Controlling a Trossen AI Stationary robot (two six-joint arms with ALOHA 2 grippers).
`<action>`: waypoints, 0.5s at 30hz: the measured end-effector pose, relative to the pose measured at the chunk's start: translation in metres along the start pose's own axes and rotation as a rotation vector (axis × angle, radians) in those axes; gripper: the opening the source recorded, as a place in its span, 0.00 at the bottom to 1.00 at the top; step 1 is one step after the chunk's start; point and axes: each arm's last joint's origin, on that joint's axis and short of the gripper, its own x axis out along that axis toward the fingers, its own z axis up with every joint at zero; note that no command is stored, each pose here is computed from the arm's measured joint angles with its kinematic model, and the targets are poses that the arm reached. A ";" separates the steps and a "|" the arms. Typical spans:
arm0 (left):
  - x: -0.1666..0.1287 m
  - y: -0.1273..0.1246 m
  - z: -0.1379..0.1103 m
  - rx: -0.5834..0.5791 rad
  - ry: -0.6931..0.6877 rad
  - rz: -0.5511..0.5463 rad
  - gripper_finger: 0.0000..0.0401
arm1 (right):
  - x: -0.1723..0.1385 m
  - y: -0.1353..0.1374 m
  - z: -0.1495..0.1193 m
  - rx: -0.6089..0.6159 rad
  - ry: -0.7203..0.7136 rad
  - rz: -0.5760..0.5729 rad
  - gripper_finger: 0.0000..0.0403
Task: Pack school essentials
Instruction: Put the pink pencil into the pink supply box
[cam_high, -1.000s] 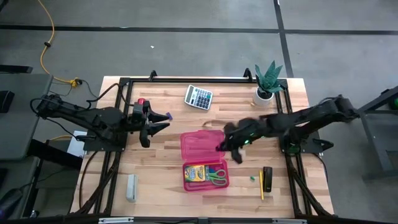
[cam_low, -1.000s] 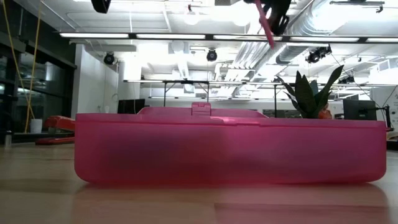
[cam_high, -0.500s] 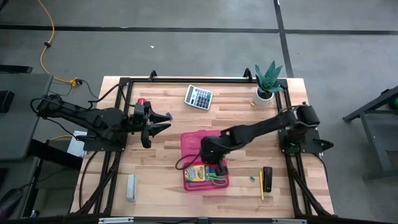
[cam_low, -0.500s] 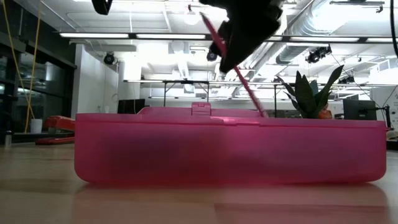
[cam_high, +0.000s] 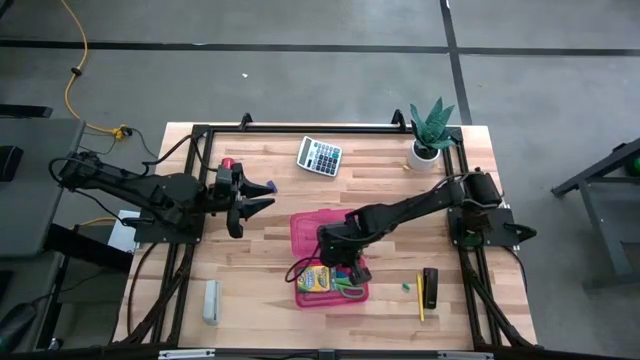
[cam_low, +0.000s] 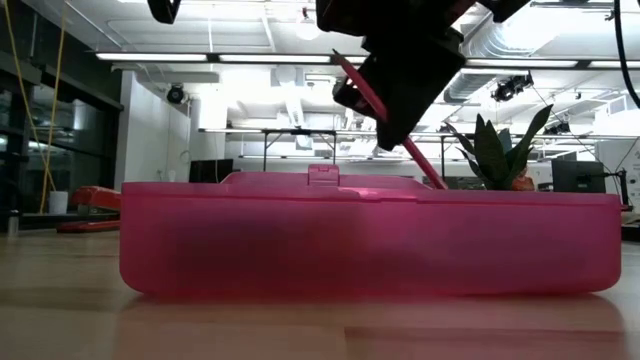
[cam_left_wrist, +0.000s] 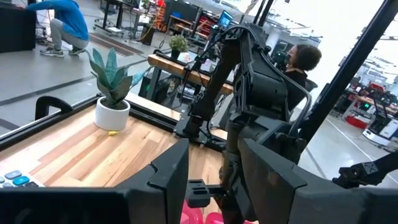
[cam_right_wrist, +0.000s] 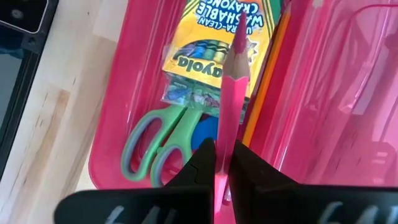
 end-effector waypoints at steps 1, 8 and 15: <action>0.000 0.000 0.000 0.000 0.000 0.000 0.34 | 0.000 0.000 0.000 0.001 0.003 0.000 0.00; 0.000 0.000 0.000 0.000 0.000 0.000 0.34 | 0.000 0.000 -0.002 0.032 0.025 -0.012 0.06; 0.000 0.000 0.000 0.000 0.000 0.000 0.34 | 0.000 -0.002 -0.003 0.065 0.025 -0.035 0.14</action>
